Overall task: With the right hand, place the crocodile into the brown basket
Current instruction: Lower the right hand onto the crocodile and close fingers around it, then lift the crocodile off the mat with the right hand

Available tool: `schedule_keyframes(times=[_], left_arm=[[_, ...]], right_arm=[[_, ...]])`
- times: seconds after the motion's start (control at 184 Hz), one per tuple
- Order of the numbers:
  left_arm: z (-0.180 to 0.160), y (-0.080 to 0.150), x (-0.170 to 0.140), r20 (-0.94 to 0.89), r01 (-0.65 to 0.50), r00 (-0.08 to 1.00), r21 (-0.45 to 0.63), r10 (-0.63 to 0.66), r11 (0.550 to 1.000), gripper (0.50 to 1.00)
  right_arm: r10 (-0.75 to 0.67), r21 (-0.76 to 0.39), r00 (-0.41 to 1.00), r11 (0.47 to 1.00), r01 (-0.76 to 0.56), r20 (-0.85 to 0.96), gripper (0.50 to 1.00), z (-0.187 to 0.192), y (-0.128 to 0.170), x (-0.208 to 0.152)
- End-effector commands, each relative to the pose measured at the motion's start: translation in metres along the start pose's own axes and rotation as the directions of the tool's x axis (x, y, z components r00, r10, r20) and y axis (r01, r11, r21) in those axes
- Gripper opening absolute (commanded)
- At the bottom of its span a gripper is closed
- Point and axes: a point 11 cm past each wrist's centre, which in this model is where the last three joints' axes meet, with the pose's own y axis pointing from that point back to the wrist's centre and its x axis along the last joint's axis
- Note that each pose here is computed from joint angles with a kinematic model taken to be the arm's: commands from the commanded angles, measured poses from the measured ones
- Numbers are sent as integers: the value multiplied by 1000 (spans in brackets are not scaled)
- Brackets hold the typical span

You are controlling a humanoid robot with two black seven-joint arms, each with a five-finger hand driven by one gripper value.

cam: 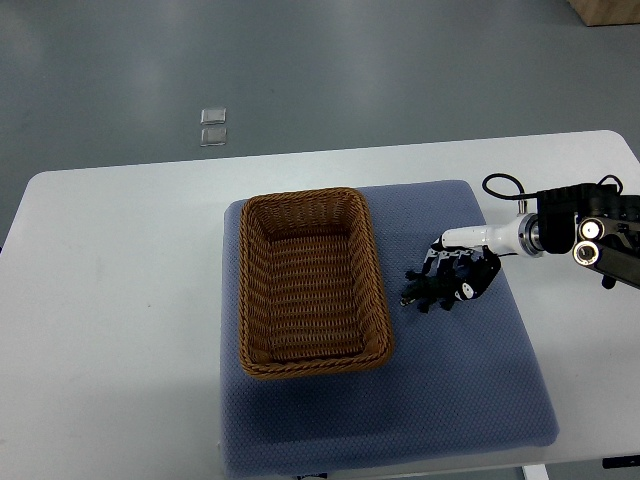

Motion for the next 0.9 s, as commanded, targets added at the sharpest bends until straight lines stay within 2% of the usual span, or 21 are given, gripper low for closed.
schedule_keyframes(times=[0.0,0.054,0.13,0.332,0.457,0.897], left_arm=[[0,0,0,0,0,1000,0,0,1000,1000],[0,0,0,0,0,1000,0,0,1000,1000],[0,0,0,0,0,1000,0,0,1000,1000],[0,0,0,0,0,1000,0,0,1000,1000],[0,0,0,-2,0,1000,0,0,1000,1000],[0,0,-1,0,1,1000,0,-1,1000,1000]], right_arm=[[12,4,1000,1000,-12,0,562,-1,0,2],[17,3,1000,1000,-17,0,519,0,1,3],[20,3,1000,1000,-20,0,500,0,2,4],[33,4,999,999,-33,4,500,1,6,11],[73,5,997,997,-73,-8,500,-2,19,33],[130,-11,990,991,-131,-54,500,-4,46,72]])
